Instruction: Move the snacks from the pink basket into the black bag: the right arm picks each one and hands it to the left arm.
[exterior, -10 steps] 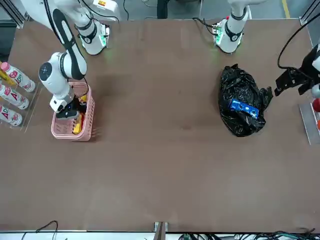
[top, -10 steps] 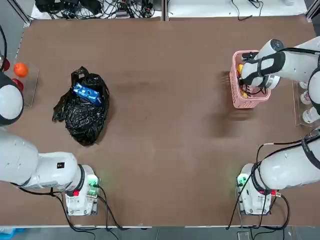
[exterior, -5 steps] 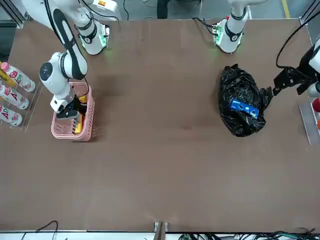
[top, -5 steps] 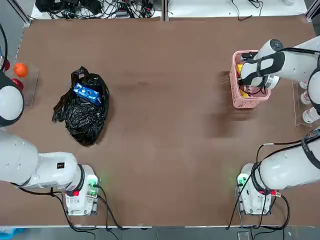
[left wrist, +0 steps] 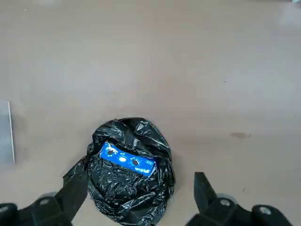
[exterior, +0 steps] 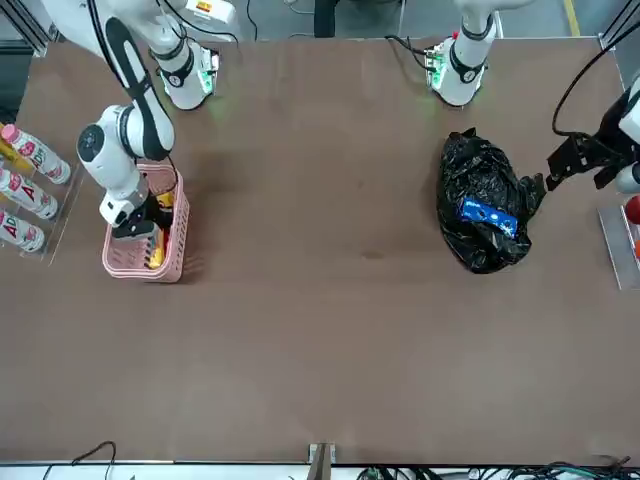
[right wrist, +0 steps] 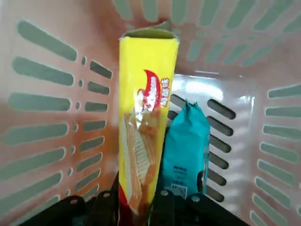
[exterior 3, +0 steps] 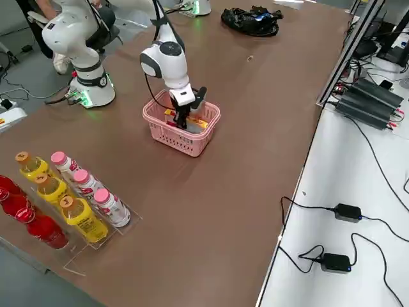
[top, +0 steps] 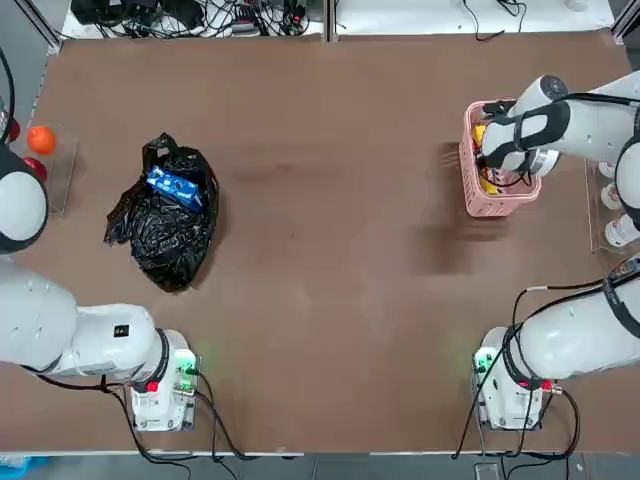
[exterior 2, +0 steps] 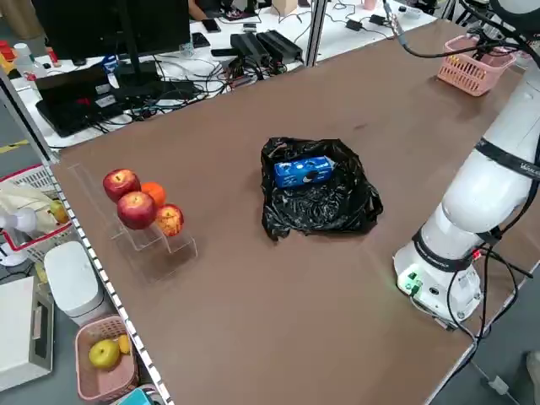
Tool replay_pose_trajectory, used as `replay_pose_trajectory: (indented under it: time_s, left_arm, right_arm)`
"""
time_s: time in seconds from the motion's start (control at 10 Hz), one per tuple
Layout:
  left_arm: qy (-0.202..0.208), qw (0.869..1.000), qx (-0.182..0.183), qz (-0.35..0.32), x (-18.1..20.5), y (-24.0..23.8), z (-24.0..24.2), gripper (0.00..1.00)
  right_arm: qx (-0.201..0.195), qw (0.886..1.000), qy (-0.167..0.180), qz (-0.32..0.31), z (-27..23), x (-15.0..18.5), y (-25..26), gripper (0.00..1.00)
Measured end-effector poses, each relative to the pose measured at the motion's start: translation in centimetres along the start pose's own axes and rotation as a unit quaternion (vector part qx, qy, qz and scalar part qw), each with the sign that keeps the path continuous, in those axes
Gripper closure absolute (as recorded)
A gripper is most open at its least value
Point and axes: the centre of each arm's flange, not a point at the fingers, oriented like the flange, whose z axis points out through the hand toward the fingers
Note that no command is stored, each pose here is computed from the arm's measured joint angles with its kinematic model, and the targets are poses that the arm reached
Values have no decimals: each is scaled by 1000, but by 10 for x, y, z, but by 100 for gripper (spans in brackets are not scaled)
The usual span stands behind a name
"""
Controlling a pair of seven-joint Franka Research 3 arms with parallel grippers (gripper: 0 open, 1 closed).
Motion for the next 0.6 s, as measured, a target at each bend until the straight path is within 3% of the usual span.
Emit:
replay_pose_trajectory:
  time_s: [0.6]
  left_arm:
    - [-5,1000,0,-5,3,-4,6,0]
  right_arm:
    - [58,995,-80,-20,-55,46,30,74]
